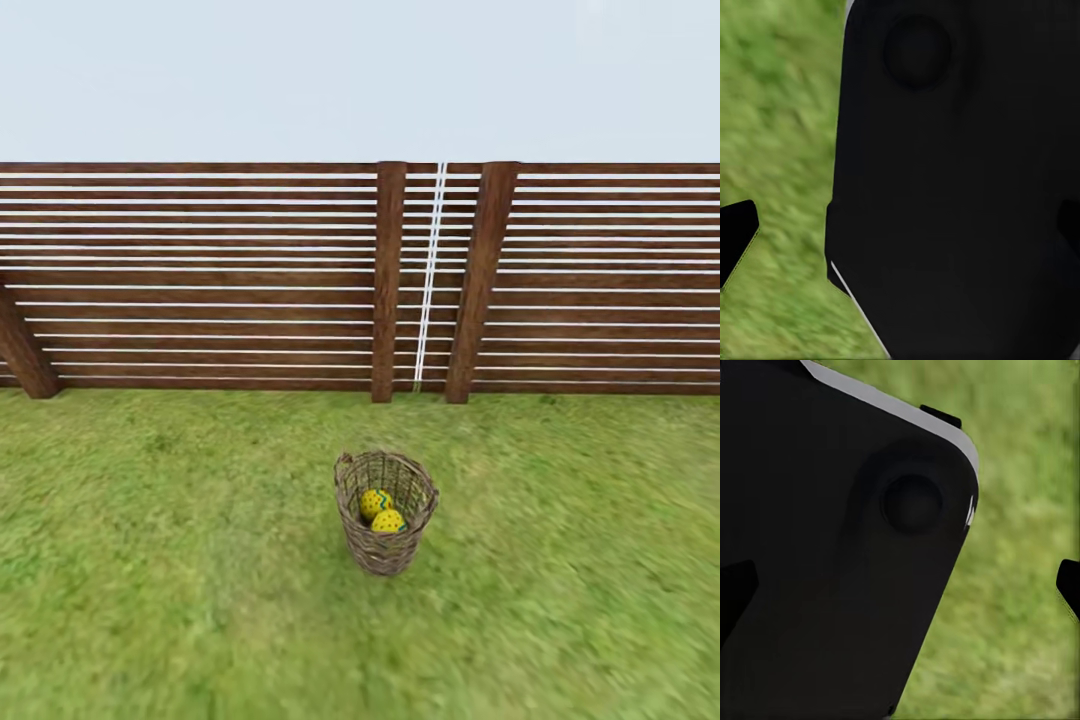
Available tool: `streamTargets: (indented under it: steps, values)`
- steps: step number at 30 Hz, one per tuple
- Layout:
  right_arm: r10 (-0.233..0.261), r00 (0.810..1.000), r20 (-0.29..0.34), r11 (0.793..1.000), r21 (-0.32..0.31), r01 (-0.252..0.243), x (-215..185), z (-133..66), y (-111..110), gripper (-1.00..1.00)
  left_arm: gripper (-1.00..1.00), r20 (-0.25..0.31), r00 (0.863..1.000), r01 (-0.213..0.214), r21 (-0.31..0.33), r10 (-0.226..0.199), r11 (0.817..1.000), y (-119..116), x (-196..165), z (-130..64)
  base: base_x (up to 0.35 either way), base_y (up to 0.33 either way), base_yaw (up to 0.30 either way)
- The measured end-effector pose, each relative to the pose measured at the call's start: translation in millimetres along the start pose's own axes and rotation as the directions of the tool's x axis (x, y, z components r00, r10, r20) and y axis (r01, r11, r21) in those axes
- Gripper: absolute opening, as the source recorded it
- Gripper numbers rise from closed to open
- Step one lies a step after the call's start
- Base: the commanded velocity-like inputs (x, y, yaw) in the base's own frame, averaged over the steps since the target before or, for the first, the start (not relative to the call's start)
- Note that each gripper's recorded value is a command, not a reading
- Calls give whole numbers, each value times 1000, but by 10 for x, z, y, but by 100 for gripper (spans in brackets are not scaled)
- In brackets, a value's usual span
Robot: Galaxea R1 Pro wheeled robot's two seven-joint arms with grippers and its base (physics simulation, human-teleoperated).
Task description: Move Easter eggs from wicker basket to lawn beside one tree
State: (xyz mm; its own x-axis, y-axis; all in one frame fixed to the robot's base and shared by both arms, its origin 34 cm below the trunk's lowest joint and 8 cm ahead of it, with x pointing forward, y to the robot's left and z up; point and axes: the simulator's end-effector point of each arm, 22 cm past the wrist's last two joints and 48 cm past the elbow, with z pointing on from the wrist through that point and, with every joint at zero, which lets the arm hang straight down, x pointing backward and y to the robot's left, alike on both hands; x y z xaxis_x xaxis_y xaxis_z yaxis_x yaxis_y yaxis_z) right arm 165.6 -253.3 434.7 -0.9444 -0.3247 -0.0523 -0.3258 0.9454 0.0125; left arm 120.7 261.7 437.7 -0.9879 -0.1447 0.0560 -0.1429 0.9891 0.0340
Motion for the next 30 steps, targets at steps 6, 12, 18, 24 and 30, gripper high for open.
streamTargets:
  steps: [6, 12, 18, 24, 30]
  values:
    - [-12, 999, -43, 1000, -10, 12, 215, -19, 15, 100, 100, -9, 1000, -16, 9, 17, 1000, -18, 12, 0, 327, 79, 0]
    - [68, 983, -169, 997, 43, -62, -237, -26, -410, 100, 100, -222, 975, -10, -60, -4, 998, 509, -94, -72, 63, 11, 0]
    - [248, 940, 232, 938, 183, -293, -3659, -1633, -1957, 100, 100, 405, 914, 43, -46, -21, 998, 441, -5027, -2302, 0, 0, 0]
    - [299, 852, 430, 899, 171, -402, -4580, -2549, -2476, 100, 100, 579, 814, 30, 23, -37, 999, 165, -5514, -3150, 0, 0, 0]
    - [310, 818, 484, 902, 123, -414, -4912, -2764, -2356, 100, 100, 620, 782, -1, 96, -59, 995, -33, -5622, -3360, 0, 0, -7]
